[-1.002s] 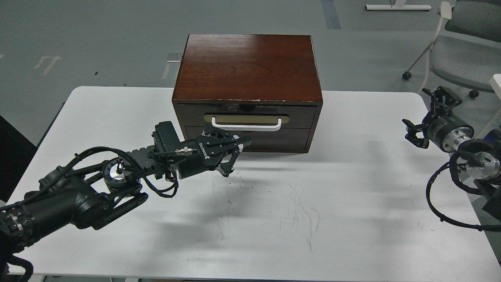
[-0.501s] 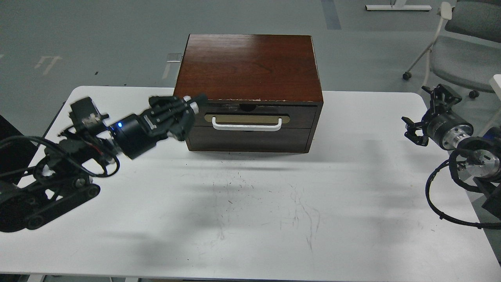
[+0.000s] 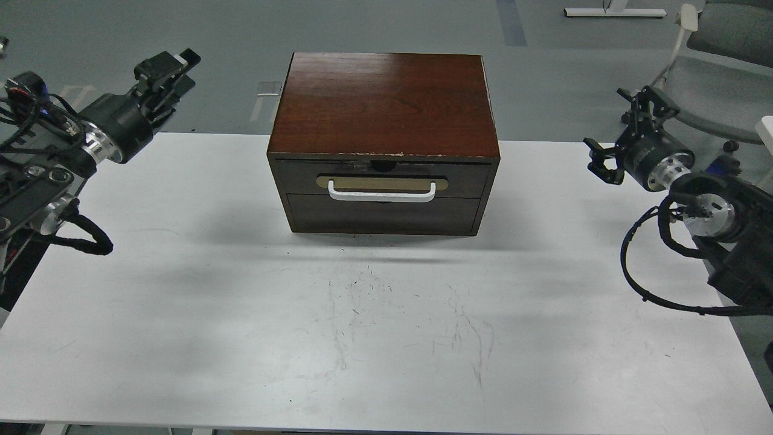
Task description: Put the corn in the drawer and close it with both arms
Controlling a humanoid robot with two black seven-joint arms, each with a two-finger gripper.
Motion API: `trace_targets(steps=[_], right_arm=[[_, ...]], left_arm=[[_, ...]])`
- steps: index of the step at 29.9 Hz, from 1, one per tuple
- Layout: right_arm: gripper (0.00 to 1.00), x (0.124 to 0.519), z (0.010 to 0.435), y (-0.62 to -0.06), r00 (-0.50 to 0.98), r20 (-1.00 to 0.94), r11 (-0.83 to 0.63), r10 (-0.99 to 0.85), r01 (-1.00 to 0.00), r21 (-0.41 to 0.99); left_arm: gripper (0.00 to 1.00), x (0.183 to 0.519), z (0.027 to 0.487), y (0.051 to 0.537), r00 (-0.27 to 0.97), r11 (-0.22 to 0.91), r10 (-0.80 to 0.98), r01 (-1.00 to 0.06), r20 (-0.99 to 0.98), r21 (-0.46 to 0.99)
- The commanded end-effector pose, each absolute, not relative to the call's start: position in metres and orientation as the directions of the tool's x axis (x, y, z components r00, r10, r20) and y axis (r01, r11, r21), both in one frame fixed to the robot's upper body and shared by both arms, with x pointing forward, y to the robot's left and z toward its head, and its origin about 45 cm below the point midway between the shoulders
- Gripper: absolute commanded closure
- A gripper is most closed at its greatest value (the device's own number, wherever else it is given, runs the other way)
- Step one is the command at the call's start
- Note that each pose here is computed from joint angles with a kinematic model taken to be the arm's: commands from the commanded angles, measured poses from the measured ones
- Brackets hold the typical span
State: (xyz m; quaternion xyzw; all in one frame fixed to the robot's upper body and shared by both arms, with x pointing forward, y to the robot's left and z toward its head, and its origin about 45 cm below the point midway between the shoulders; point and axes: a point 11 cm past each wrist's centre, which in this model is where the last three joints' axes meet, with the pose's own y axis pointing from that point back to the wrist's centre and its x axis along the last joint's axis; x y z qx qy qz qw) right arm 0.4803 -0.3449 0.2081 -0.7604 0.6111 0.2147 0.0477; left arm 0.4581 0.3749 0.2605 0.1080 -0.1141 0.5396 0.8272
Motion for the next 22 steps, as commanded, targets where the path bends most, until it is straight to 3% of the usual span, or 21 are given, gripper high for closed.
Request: trace_targets(steps=[1, 11, 16, 22], right_arm=[[0.00, 0.486, 0.211, -0.314, 0.216, -0.411, -0.307, -0.886, -0.936, 0.170], [0.00, 0.485, 0.216, -0.300, 0.272, -0.385, -0.344, -0.882, -0.930, 0.128], [0.00, 0.482, 0.215, -0.306, 0.265, -0.383, -0.336, -0.885, -0.933, 0.132], [0.00, 0.480, 0.216, -0.307, 0.275, -0.387, -0.347, -0.880, -0.929, 0.129]], left_arm=[[0.03, 0.457, 0.244, 0.389, 0.363, 0.349, 0.916, -0.931, 0.168, 0.112], [0.02, 0.445, 0.219, 0.410, 0.294, 0.280, 0.952, -0.948, 0.080, 0.149], [0.02, 0.444, 0.216, 0.399, 0.317, 0.322, 0.946, -0.938, -0.060, 0.125], [0.02, 0.445, 0.213, 0.401, 0.281, 0.296, 0.952, -0.946, -0.125, 0.132]])
